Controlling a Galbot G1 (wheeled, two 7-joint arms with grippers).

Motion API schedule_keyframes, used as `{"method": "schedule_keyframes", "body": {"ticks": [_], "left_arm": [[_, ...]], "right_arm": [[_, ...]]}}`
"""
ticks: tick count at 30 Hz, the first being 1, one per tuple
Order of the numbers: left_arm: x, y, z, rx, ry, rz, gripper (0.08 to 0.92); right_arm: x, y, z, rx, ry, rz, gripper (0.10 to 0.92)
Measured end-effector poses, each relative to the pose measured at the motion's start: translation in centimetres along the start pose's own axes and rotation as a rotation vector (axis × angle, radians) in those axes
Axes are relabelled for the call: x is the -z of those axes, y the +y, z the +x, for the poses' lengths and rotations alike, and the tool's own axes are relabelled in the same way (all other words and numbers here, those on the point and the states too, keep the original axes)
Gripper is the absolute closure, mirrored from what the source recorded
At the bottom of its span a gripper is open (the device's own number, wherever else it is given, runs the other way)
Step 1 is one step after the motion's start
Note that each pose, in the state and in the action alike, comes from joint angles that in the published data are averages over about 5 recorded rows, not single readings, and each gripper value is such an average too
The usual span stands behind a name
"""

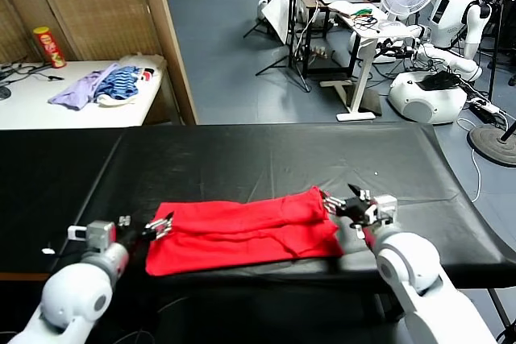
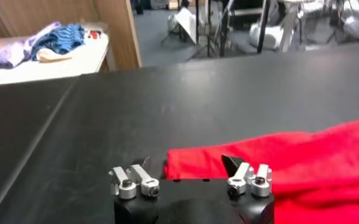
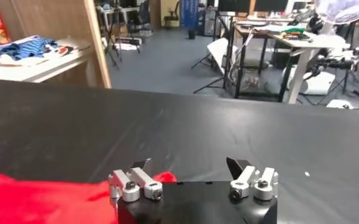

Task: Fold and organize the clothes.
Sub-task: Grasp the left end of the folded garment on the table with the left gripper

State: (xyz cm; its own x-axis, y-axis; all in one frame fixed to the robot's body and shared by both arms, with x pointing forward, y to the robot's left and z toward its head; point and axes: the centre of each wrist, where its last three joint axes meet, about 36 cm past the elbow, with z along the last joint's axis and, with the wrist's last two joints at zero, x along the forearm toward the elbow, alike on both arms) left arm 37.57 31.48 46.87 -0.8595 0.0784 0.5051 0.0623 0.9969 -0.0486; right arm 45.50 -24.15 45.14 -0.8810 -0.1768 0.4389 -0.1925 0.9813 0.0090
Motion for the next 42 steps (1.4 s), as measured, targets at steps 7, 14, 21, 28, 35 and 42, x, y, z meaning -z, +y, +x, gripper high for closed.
{"method": "schedule_keyframes", "body": {"ticks": [7, 14, 21, 28, 35, 42], "left_arm": [[-0.7, 1.8, -3.6, -0.014, 0.043, 0.082, 0.213], [-1.6, 3.1, -5.0, -0.009, 0.066, 0.101, 0.539], [-3.3, 2.7, -5.6, 0.073, -0.020, 0.027, 0.861], [-4.1, 1.5, -6.0, 0.160, -0.104, -0.052, 0.874], [-3.8, 1.3, -6.1, 0.167, -0.134, -0.053, 0.767], [-3.6, 1.7, -5.5, 0.151, -0.142, -0.017, 0.384]], "right_arm": [[-1.2, 1.1, -3.4, 0.002, 0.069, -0.013, 0.254], [-2.4, 2.1, -4.3, -0.015, 0.067, -0.001, 0.518], [-4.4, 4.2, -4.8, -0.103, -0.012, 0.021, 0.858], [-5.2, 5.6, -4.9, -0.130, -0.063, 0.004, 0.880], [-5.0, 4.8, -3.9, -0.102, -0.086, -0.005, 0.673], [-4.4, 3.6, -1.6, -0.104, -0.122, -0.005, 0.309]]}}
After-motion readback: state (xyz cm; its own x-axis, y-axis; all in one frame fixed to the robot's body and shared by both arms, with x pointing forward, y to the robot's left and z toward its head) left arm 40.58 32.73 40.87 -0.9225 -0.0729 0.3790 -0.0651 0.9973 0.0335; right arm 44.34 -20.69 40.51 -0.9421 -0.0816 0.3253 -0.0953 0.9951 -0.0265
